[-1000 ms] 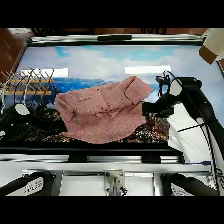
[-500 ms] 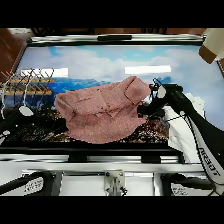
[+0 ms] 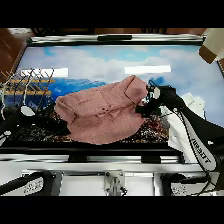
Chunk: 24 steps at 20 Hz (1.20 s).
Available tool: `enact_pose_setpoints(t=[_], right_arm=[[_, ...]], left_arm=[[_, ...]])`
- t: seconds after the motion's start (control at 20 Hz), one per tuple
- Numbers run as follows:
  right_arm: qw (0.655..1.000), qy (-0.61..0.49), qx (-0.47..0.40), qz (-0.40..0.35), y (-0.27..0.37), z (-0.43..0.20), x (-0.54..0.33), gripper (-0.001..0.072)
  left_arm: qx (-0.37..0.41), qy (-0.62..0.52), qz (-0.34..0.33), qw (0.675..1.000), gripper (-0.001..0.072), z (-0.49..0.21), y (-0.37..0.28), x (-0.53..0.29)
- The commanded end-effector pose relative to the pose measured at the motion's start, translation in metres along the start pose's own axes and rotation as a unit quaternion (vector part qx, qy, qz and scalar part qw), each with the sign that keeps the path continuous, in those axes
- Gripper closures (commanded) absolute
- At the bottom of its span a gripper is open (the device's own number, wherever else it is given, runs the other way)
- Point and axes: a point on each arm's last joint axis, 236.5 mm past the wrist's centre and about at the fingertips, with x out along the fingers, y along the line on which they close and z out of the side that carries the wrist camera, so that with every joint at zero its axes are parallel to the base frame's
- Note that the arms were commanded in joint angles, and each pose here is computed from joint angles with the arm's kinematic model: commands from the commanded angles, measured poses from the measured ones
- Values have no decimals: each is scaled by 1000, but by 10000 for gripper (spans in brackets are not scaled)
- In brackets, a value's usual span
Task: Fold the shirts.
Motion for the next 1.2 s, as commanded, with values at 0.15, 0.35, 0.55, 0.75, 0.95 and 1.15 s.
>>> enact_pose_setpoints(t=[0.15,0.35,0.55,0.75,0.95,1.15], right_arm=[[966,-168,-59,-189,-83,105,-126,657],[951,-244,-22,-186,-107,139,-177,657],[963,-196,-4,-187,-116,118,-169,511],[970,-132,-22,-203,-121,78,-181,248],[990,-96,-14,-103,-77,29,-194,247],[1000,-23,-7,5,-34,-42,-153,20]], left_arm=[[113,83,-112,984,681,-58,-124,39],[160,33,-195,967,681,-86,-241,73],[173,-21,-197,965,572,-86,-273,85],[188,32,-175,966,111,-58,-230,41],[144,-6,-34,989,114,18,-113,-27],[152,42,-16,987,109,10,-73,-21]])
